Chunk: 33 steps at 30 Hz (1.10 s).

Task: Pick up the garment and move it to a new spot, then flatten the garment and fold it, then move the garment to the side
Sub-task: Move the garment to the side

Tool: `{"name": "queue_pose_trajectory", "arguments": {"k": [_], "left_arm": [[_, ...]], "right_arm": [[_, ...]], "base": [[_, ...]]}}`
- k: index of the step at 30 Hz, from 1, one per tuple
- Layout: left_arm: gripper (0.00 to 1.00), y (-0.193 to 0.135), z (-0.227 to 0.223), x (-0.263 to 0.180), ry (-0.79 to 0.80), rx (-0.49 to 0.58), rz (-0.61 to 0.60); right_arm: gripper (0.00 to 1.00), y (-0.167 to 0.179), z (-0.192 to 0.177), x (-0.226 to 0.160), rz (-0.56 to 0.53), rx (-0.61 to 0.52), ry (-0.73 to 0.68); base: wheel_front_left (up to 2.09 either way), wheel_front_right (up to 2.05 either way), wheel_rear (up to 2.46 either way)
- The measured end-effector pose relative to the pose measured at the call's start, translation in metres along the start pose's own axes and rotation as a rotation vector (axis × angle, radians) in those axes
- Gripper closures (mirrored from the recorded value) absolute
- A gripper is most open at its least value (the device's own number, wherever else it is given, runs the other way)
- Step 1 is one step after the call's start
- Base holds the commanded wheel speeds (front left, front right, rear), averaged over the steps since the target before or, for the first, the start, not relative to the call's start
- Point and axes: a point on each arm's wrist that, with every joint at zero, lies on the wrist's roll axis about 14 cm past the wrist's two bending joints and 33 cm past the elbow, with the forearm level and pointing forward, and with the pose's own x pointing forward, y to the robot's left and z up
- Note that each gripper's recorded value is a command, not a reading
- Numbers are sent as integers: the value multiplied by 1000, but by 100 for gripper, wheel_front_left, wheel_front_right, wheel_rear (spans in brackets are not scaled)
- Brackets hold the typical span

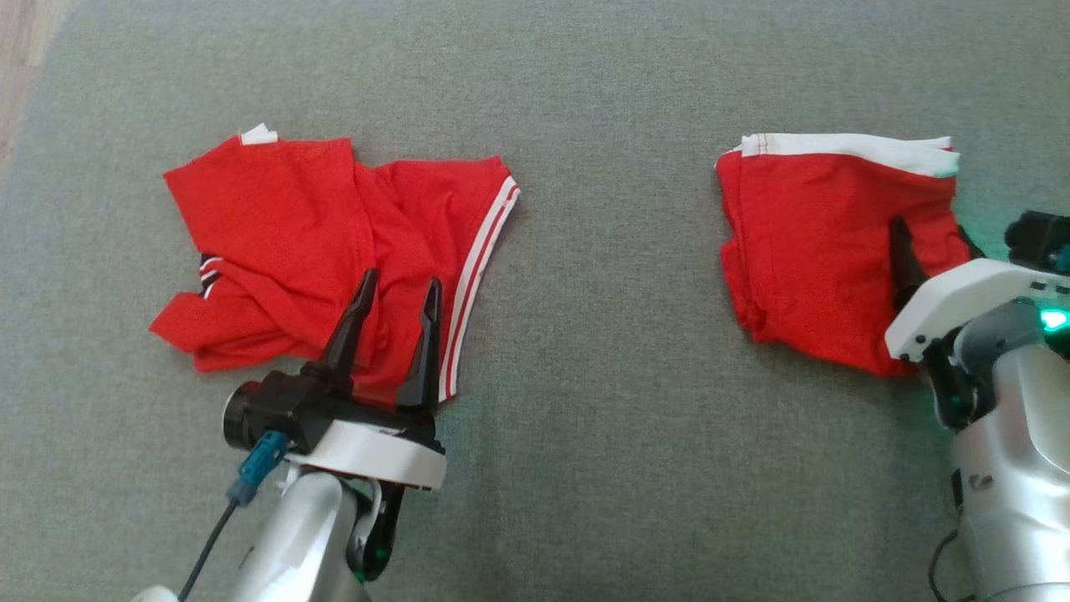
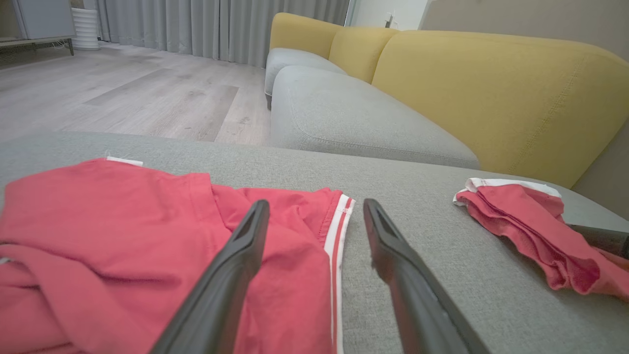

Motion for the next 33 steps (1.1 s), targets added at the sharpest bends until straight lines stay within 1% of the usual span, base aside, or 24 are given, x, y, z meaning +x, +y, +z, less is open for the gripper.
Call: {"name": "queue_pose_trajectory", "arguments": {"k": [1,7,12,16,17,21,27,30,33], "left_arm": [[0,0,0,0,-1,0,-1],[0,-4,6,0,-17,3,-10],[0,-9,14,0,-38,6,-23],[0,-12,18,0,-49,7,-32],[0,-12,18,0,-49,7,-32],[0,-12,17,1,-48,7,-32],[0,-6,10,4,-30,9,-19],[0,-3,6,7,-21,11,-12],[0,1,3,10,-14,10,-7]], "right_arm": [[100,1,0,0,6,-11,2],[100,5,8,-7,30,-96,-17],[100,-6,30,-18,23,-185,-78],[100,-22,47,-27,7,-281,-109],[100,-22,47,-27,7,-281,-109],[100,-58,55,-33,-54,-382,-83],[100,-138,76,-44,-230,-511,-41],[100,-161,84,-44,-289,-531,-42],[100,-173,91,-42,-332,-535,-51]], "base": [[0,0,0],[0,0,0],[0,0,0],[0,0,0],[0,0,0],[0,0,0],[0,0,0],[0,0,0],[0,0,0]]}}
